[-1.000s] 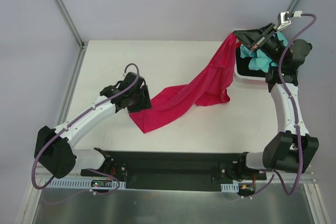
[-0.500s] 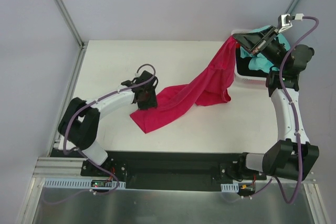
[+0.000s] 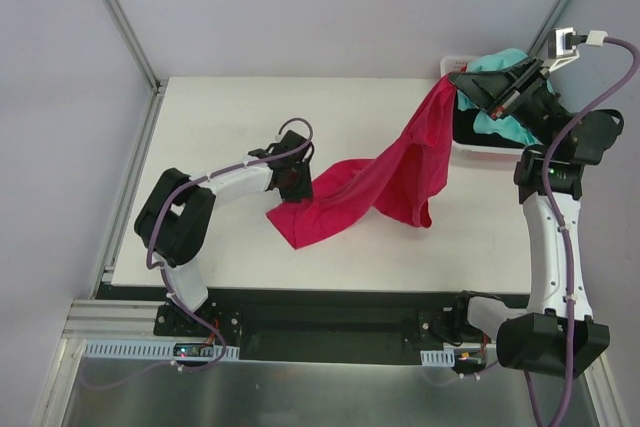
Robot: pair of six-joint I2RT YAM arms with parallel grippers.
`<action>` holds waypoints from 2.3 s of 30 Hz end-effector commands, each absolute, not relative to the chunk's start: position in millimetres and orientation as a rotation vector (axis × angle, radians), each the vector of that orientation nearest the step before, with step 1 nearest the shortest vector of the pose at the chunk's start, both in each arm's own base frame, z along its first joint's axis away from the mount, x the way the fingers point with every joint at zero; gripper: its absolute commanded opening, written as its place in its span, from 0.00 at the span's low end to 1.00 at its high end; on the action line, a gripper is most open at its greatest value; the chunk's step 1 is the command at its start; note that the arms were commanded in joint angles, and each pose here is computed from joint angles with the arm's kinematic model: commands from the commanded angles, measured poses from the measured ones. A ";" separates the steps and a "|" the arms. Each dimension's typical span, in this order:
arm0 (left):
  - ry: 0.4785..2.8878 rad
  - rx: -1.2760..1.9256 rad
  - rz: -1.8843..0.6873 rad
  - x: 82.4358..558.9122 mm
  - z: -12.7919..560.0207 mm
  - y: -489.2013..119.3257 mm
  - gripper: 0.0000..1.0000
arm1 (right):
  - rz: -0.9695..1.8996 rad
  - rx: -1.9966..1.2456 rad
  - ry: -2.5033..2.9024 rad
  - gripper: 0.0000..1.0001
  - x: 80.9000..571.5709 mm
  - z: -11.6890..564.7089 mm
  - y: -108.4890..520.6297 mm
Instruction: Fold and stack the t-shirts
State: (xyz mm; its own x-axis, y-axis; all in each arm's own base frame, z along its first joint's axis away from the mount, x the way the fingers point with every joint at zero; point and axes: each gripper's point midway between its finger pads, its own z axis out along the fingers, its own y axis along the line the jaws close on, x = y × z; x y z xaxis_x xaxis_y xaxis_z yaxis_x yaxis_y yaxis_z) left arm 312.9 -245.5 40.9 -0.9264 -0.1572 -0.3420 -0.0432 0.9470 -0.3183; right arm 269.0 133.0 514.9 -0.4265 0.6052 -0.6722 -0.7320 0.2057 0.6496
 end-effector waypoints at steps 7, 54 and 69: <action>2.781 -0.151 -0.465 282.1 19.8 -255.6 0.43 | 1.514 -0.193 1.300 0.01 258.7 526.3 142.9; 2.319 -0.199 -0.202 382.7 252.9 -140.7 0.00 | 1.474 -0.206 1.201 0.01 265.1 558.9 141.9; 1.961 -0.116 -0.448 334.0 411.5 -147.9 0.00 | 1.507 -0.227 1.244 0.01 272.3 541.4 148.1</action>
State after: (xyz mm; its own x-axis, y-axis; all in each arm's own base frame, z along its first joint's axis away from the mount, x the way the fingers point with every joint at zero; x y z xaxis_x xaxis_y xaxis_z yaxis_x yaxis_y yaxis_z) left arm 399.6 -151.2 435.8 -0.3534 -0.2730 -0.8948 0.1059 0.9387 -0.3282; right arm 290.8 144.6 524.8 -0.4351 0.6198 -0.6531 -0.7384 0.1694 0.6528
